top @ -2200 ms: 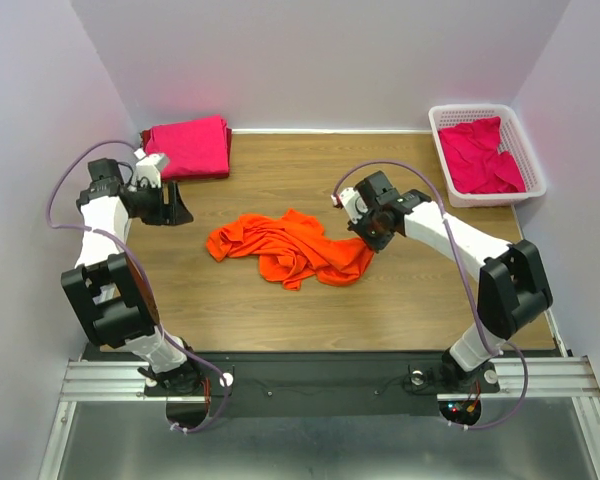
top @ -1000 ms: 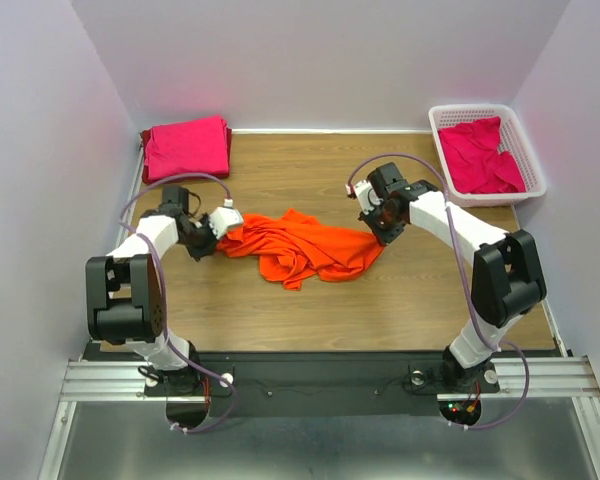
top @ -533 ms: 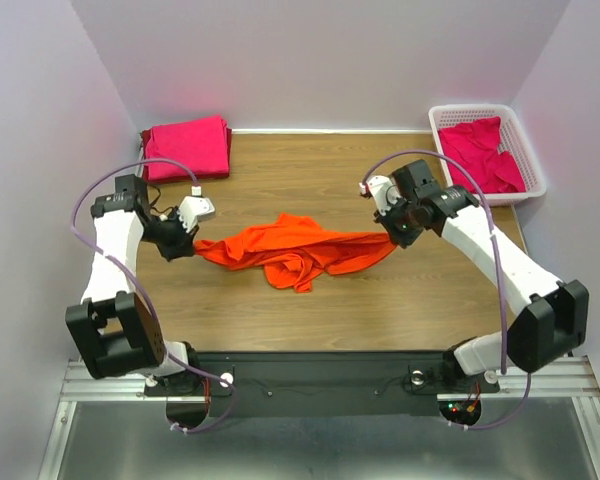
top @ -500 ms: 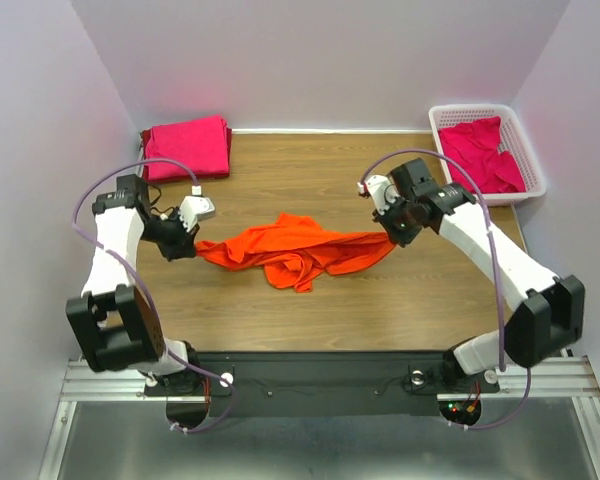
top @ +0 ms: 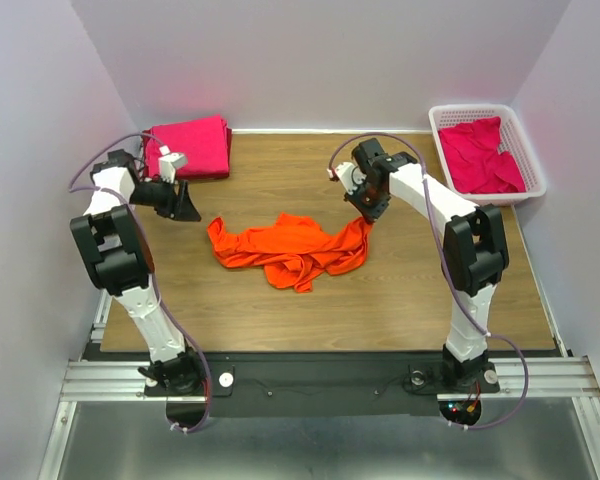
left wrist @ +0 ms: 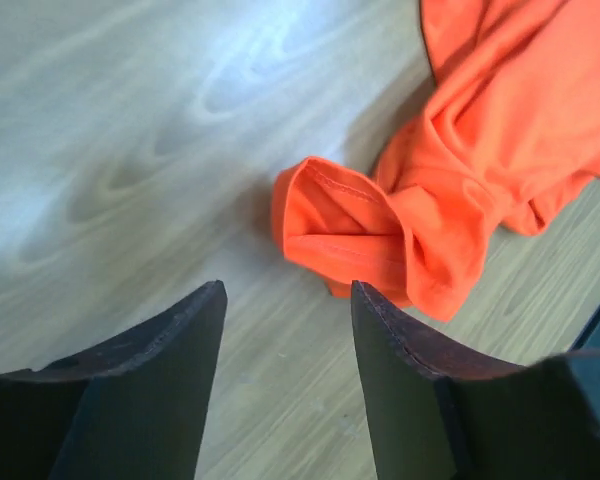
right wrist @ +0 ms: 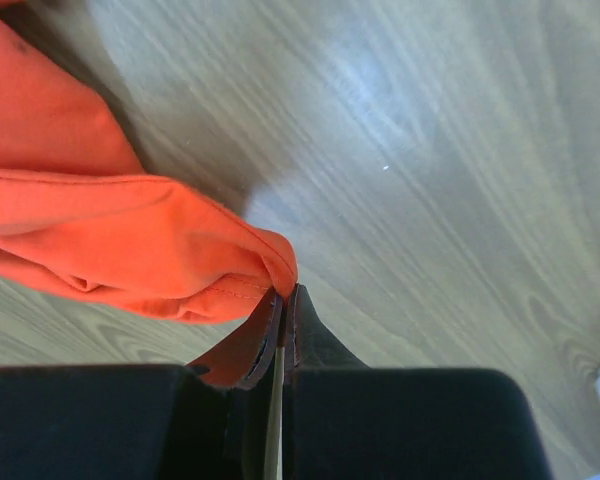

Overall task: Fold and stack the t-shirts
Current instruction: Flatten the tshirt out

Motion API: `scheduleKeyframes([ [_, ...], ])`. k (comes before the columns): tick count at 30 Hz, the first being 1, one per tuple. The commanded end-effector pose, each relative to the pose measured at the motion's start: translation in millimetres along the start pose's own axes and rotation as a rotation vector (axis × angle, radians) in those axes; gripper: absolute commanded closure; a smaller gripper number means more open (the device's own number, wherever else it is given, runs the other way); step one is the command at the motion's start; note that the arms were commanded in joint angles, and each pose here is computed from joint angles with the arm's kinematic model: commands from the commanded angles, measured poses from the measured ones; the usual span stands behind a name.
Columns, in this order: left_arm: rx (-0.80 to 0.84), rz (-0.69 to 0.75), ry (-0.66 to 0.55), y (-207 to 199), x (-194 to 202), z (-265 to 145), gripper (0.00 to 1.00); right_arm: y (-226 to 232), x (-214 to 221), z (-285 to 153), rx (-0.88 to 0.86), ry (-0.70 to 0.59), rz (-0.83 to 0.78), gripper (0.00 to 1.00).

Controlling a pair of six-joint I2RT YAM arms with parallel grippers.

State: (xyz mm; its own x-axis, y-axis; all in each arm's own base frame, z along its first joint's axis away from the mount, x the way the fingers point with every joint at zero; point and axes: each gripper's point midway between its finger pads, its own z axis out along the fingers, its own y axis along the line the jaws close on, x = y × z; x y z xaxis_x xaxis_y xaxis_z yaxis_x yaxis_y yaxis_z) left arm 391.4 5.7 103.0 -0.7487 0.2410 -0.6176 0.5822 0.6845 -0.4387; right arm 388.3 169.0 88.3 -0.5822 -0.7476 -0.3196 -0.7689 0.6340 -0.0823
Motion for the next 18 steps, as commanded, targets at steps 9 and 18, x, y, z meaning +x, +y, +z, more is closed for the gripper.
scheduleKeyframes([
  [9,-0.131,0.378,-0.041,19.8,26.9,-49.5,0.28,-27.3,-15.1,-4.2,0.043,-0.048,0.059,0.99],
  [18,-0.011,0.456,0.086,-52.4,47.0,-11.8,0.34,-23.7,-13.5,-7.2,0.032,-0.053,0.078,0.99],
])
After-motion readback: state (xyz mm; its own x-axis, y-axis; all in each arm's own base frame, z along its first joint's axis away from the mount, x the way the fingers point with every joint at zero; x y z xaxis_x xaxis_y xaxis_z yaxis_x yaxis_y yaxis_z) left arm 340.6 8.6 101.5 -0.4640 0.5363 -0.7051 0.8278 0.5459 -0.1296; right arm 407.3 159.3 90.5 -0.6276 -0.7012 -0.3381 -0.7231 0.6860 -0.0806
